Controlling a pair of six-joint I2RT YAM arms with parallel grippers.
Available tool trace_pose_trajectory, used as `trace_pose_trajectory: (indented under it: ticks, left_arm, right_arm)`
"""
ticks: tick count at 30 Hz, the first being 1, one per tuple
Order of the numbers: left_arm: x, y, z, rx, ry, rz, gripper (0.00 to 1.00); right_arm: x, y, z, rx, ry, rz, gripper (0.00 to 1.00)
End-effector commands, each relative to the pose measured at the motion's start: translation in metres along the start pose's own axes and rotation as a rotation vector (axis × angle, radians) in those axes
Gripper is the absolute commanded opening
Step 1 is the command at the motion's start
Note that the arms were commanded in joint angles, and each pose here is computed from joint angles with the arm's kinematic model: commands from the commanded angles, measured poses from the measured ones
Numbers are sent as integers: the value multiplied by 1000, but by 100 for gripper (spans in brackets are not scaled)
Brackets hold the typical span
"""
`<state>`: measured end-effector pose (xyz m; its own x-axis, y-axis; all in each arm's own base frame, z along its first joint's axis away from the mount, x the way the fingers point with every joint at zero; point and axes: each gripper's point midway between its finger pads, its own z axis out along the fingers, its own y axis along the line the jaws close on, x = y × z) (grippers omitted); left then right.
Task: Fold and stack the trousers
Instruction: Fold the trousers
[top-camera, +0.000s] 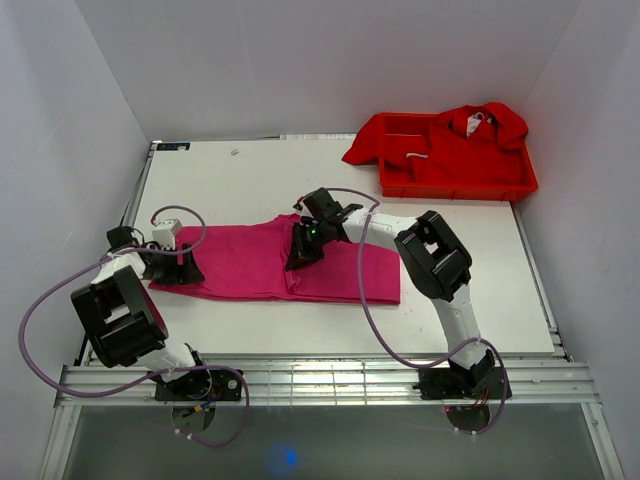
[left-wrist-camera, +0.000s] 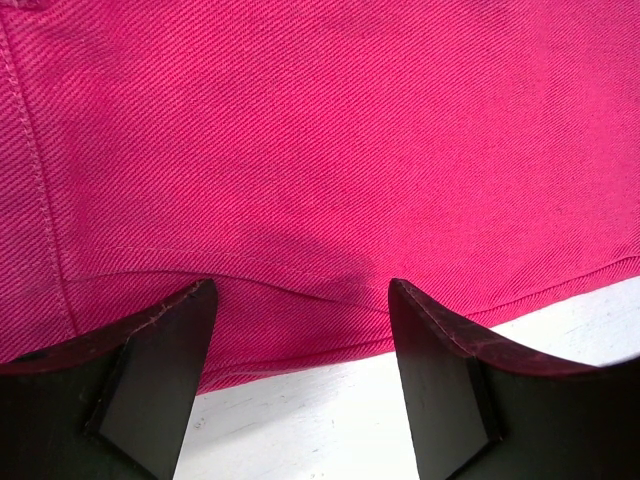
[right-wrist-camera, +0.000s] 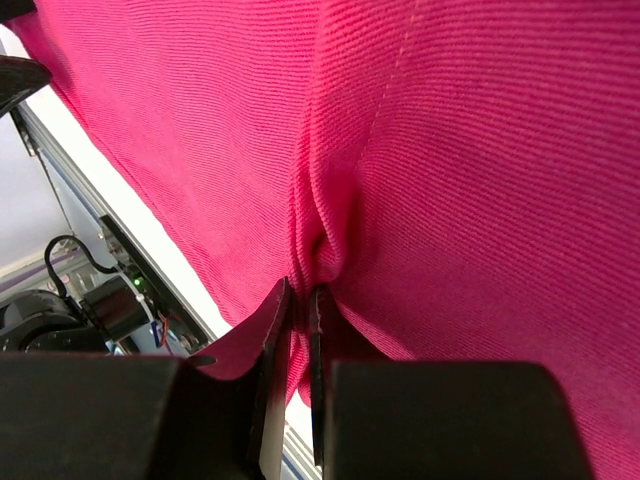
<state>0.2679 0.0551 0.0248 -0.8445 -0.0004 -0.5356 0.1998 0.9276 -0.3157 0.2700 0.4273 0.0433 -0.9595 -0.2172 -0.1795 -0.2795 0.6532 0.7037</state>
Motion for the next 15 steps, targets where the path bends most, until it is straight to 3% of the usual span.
trace_pose_trajectory:
  ticks: [1,3,5,6,7,9,14,15]
  left_arm:
    - [64,-6,15,12,193,-80,83]
    - [65,-6,15,12,193,-79,83]
    - [63,-6,14,9,185,-74,84]
    - [61,-7,12,11,181,-71,85]
    - [54,-9,9,19,158,-55,87]
    - [38,-14,1,42,121,-32,89]
    - [-43,-55,-40,188,-138,66,96]
    - [-54,-65,-49,226,-172,75,96]
  right_arm:
    - [-11,28,0,-81,-21,-30,8]
    - [-10,31,0,-102,-19,-36,8]
    - [-8,35,-1,-133,-9,-41,16]
    - [-9,39,-3,-148,-11,-49,20]
    - [-12,45,-6,-169,-23,-67,32]
    - [-15,63,-18,-227,-32,-127,41]
    - [-33,90,-62,-324,-100,-283,69]
    - [-35,98,-76,-338,-123,-316,71]
